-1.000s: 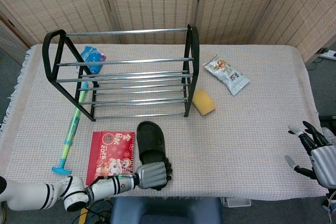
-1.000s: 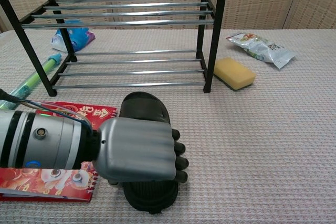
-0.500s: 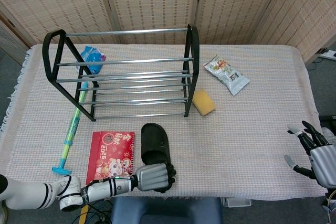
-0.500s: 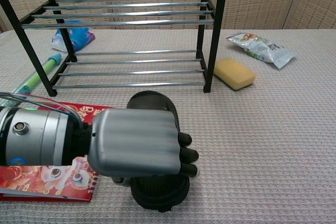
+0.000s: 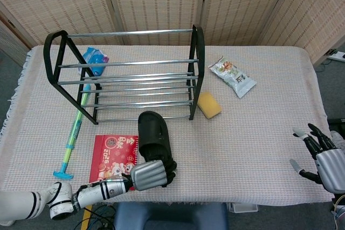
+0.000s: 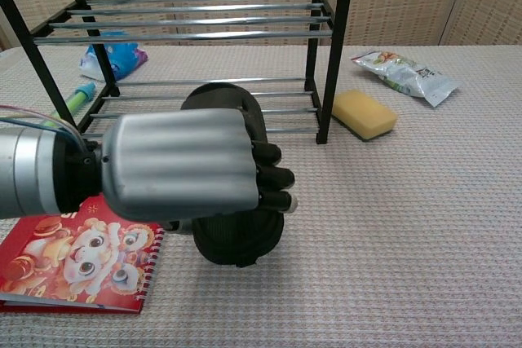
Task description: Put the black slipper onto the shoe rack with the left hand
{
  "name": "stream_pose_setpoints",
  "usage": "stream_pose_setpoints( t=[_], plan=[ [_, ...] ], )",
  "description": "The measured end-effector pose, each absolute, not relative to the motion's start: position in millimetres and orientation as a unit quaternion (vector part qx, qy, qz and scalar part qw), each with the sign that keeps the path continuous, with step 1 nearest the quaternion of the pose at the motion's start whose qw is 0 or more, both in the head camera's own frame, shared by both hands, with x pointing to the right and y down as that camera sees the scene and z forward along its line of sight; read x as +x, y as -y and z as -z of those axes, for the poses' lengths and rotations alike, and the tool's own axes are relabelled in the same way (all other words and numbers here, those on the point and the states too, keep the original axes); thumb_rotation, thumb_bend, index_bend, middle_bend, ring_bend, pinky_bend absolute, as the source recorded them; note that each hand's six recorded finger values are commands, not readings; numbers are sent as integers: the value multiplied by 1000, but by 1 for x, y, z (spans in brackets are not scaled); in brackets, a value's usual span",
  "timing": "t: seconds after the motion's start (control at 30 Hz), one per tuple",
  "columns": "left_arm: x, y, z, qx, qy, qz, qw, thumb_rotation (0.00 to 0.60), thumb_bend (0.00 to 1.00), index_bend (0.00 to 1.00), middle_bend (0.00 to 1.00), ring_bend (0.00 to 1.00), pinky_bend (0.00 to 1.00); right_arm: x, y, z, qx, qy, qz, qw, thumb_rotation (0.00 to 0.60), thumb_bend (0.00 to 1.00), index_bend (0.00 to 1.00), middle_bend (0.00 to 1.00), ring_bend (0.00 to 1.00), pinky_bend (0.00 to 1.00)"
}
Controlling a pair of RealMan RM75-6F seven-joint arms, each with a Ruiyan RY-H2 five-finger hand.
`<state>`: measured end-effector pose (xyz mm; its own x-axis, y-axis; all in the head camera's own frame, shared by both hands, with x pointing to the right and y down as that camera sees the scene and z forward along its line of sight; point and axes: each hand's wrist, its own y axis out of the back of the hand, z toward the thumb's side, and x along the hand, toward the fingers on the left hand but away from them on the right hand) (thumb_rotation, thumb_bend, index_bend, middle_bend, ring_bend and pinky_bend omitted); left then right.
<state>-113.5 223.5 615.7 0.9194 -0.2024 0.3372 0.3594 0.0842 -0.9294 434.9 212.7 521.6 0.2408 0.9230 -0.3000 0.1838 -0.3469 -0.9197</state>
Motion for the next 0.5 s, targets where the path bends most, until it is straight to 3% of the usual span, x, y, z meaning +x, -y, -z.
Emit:
stream_pose_setpoints(
  t=[0.5],
  plan=[
    [-90,-158,-666,-594,105,224,766,600,130,780,748,653,710,444,-215,-522,-670,414,-472,395,600,296,111,261,101,202]
  ],
)
